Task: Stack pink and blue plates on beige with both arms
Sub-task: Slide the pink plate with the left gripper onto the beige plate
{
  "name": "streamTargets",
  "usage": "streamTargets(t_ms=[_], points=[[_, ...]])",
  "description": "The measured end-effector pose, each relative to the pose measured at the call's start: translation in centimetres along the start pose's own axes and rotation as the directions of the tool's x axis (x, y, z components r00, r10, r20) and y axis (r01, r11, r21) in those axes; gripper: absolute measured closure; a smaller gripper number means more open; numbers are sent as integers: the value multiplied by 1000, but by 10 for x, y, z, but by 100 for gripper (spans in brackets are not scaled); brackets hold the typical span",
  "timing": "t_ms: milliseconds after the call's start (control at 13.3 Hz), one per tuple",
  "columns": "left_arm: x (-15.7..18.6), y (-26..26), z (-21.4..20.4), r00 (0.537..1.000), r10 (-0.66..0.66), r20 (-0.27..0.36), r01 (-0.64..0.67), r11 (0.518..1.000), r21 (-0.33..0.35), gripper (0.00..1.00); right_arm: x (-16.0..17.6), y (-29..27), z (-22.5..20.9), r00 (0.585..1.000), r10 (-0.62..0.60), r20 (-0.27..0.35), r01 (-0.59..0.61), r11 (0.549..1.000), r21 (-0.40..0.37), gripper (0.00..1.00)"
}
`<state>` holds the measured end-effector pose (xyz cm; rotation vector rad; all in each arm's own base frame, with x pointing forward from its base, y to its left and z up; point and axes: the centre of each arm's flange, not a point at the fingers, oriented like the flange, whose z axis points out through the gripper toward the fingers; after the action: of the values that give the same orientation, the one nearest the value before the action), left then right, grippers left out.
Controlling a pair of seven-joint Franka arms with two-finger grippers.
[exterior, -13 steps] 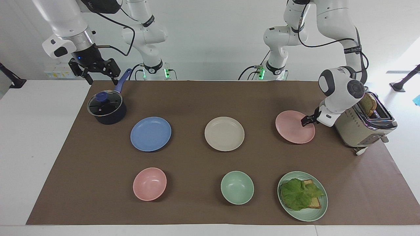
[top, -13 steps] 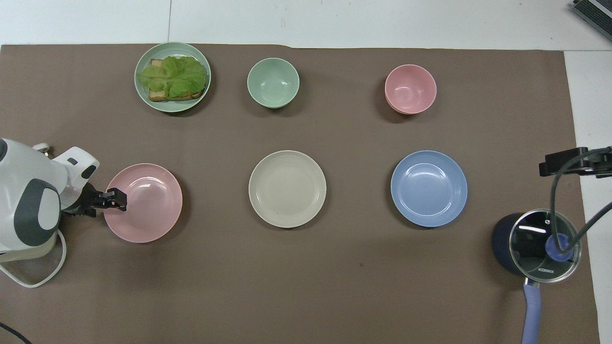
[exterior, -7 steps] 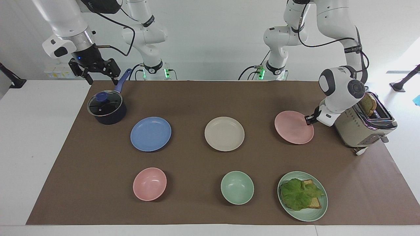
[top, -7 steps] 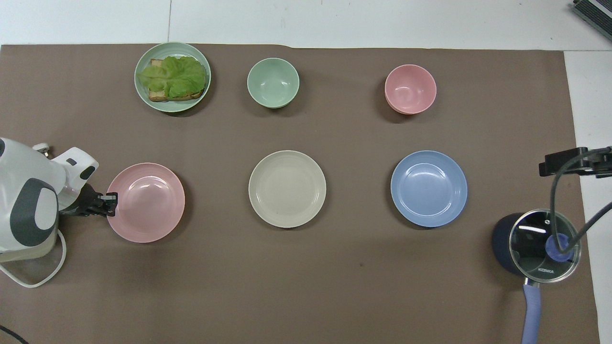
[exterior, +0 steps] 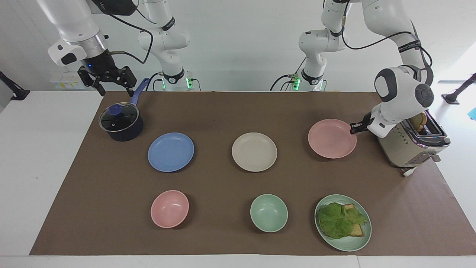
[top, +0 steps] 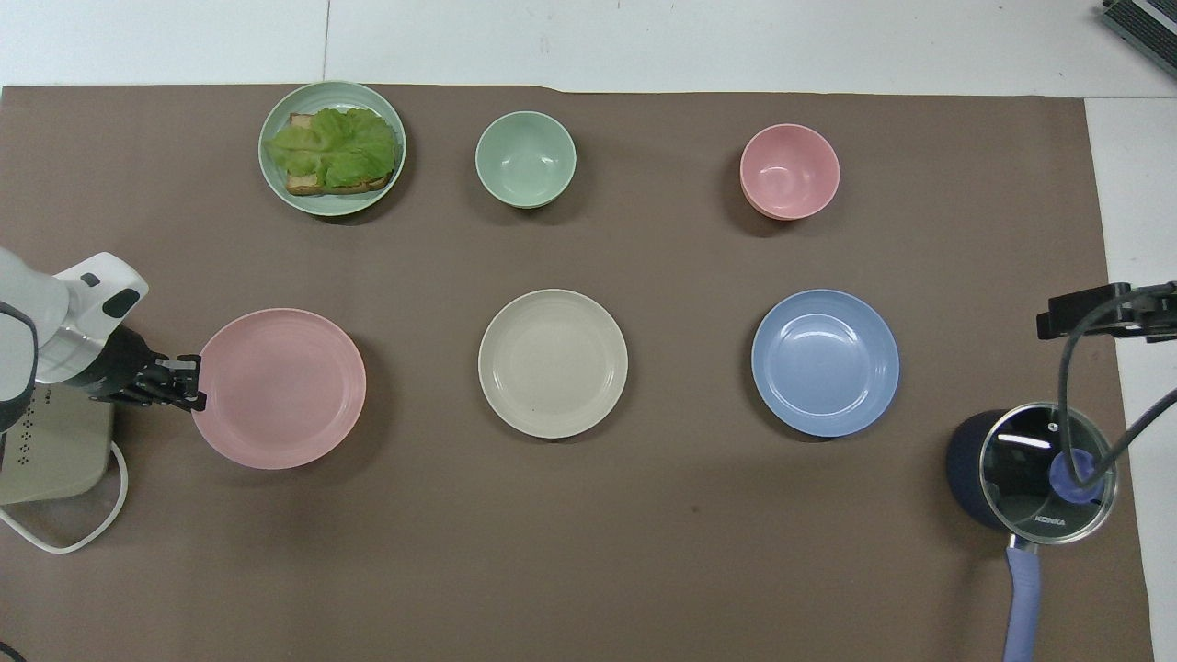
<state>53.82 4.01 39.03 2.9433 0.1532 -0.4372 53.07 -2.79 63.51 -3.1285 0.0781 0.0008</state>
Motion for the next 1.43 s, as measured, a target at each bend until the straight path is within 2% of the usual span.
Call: streamTargets(t_ms=[151,377,678,979,1205,1431], points=[[-2,8,-15,1000,-6,-15,5,998,-59,94,0,0,0,1000,0,0,0,1000,0,0],[-3,30,-13,1000,-5,-19,2,989,-145,94,0,0,0,1000,0,0,0,1000,0,0],[-10,112,6,1000,10,-17,-13,984,-176,94,0,0,0,1000,0,0,0,1000,0,0],[-33,209,37,998,15,-69,-27,984,-177,94,0,0,0,1000,0,0,0,1000,0,0],[-52,259,56,996,3,-90,-19,984,-178,94,0,0,0,1000,0,0,0,1000,0,0],[-64,288,78,996,4,-94,-21,983,-181,94,0,0,0,1000,0,0,0,1000,0,0]])
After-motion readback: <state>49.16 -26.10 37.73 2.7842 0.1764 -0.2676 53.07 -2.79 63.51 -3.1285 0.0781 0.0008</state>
